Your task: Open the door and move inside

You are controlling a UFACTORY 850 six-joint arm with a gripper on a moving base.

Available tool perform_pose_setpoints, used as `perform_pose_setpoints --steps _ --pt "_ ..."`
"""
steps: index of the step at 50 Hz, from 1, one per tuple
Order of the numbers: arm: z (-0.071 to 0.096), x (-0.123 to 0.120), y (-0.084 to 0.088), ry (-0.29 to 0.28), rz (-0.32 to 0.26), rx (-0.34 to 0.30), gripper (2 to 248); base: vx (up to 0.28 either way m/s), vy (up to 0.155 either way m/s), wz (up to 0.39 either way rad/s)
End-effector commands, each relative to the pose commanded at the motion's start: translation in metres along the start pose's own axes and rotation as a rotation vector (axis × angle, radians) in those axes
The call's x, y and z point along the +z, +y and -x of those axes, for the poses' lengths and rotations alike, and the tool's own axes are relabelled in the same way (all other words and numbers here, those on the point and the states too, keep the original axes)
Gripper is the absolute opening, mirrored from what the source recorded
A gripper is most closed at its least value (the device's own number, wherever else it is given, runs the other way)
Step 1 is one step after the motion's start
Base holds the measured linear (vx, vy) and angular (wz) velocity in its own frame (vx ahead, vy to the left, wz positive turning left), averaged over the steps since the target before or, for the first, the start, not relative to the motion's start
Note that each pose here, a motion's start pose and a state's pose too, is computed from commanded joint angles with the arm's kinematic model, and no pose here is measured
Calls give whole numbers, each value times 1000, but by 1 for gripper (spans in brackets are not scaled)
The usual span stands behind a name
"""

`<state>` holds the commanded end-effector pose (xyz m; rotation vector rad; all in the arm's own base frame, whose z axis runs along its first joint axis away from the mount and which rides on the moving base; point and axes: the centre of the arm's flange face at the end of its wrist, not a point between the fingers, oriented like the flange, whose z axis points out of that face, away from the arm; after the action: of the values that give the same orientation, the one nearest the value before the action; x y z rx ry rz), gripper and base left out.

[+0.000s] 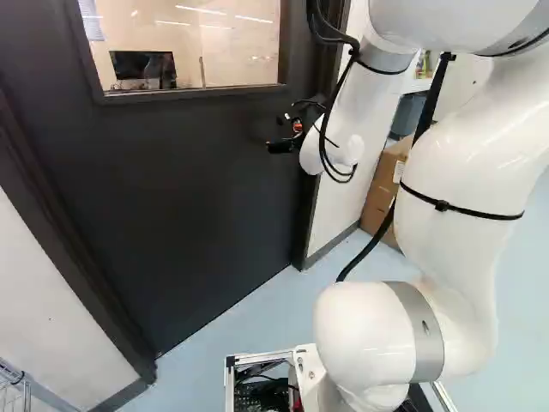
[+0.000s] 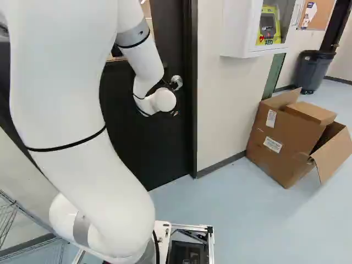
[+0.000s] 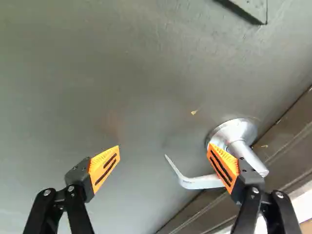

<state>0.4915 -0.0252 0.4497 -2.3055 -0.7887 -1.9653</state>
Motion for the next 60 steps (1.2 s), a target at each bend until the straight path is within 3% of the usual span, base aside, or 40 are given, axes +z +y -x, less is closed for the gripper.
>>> perform_pose_setpoints --steps 17,60 --pt "18 9 -1 -32 -9 18 247 0 0 0" --pt "68 57 22 -94 -7 55 247 0 0 0"
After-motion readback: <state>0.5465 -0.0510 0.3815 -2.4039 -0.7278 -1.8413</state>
